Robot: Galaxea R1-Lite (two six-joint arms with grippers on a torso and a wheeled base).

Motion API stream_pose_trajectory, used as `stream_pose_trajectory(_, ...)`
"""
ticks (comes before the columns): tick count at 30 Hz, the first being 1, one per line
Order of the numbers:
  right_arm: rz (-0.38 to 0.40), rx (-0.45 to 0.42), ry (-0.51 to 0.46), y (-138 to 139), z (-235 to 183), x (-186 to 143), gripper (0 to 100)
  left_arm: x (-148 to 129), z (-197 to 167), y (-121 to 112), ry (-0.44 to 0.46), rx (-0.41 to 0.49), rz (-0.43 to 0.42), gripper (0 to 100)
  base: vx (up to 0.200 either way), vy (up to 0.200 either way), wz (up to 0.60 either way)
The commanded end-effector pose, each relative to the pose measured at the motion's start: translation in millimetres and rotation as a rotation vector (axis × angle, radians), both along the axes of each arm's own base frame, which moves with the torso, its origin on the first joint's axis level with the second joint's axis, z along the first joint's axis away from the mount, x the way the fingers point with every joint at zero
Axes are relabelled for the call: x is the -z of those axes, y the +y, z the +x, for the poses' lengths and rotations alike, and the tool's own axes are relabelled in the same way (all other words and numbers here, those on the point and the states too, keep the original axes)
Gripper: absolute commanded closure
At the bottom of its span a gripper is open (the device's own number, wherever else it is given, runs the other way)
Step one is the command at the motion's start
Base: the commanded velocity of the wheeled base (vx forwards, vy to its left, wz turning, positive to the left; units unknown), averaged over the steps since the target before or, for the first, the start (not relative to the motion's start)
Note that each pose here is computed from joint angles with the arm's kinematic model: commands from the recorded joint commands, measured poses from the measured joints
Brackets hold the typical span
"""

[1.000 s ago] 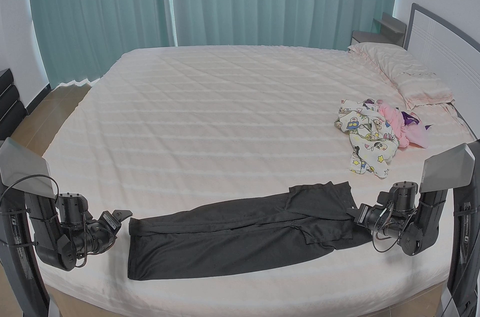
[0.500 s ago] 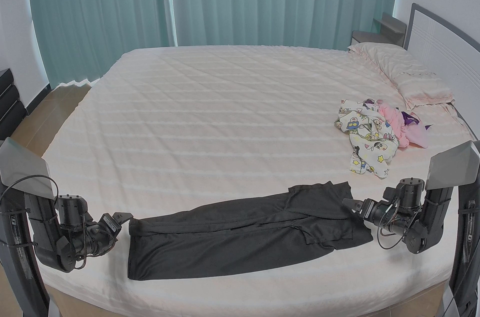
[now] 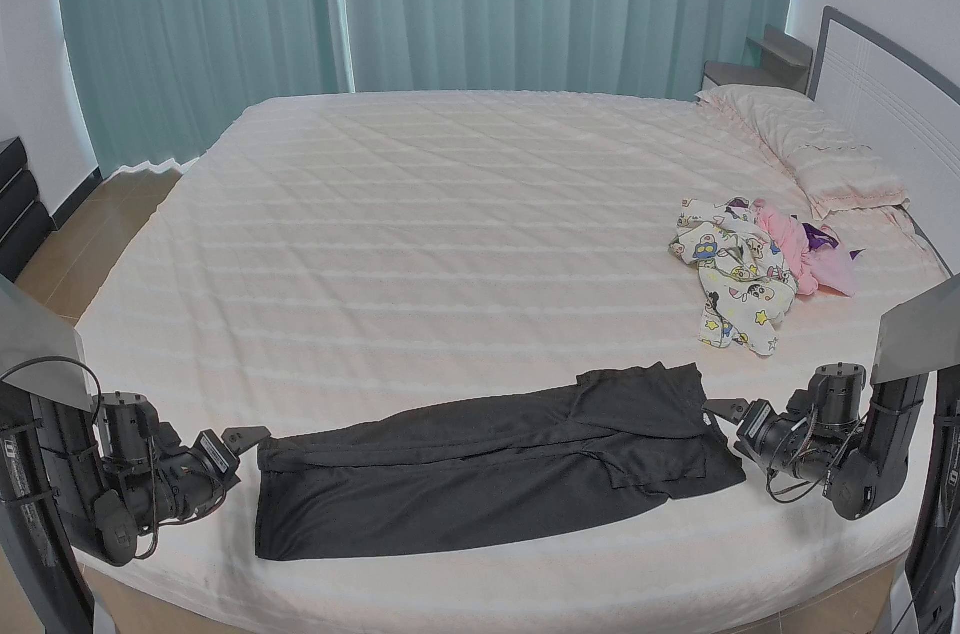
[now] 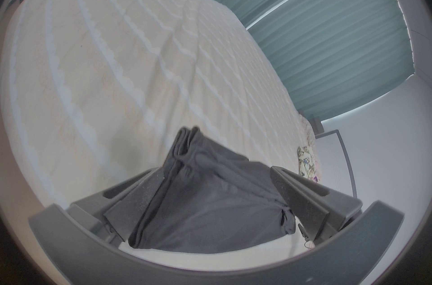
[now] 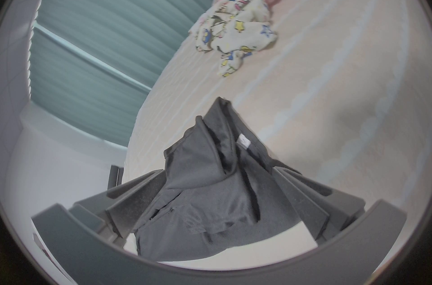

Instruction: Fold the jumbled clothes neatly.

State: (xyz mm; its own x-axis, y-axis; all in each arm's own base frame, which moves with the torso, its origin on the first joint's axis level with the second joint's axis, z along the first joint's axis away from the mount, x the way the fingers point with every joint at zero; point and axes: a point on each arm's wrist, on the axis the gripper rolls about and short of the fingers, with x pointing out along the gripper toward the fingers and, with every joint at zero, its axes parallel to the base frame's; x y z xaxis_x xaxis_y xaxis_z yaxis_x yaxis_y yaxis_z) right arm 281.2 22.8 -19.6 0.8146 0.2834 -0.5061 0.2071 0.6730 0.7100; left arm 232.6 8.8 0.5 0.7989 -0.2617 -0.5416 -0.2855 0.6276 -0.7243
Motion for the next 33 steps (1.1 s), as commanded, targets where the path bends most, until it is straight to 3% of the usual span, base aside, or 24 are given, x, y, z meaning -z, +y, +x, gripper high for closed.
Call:
stream_pose_trajectory(1, -0.005, 0.069, 0.077, 1, -14, 7, 0, 3, -22, -12, 0.088, 0.029, -0.014, 0, -0.200, 0.000, 0.00)
stream_pose_trajectory(2, -0.005, 0.069, 0.077, 1, -14, 7, 0, 3, -22, -12, 0.088, 0.029, -0.014, 0, -0.200, 0.000, 0.00)
stream_pose_trajectory(3, 0.006, 0.109, 0.103, 3, -18, 10, 0, 7, -22, -12, 0.122, -0.030, -0.043, 0, -0.200, 0.000, 0.00)
stream_pose_trajectory(8, 0.053, 0.153, 0.137, 10, -21, 14, 0, 14, -24, -25, 0.167, -0.027, 0.002, 0, -0.040, 0.000, 0.00)
stream_pose_trajectory(17, 0.104, 0.202, 0.127, 9, -16, 12, 0, 40, -30, -56, 0.244, -0.060, 0.218, 0, 0.000, 0.000, 0.00)
stream_pose_trajectory(33, 0.083, 0.225, 0.105, 9, -17, 17, 0, 45, -32, -66, 0.242, -0.053, 0.260, 0, 0.000, 0.000, 0.00)
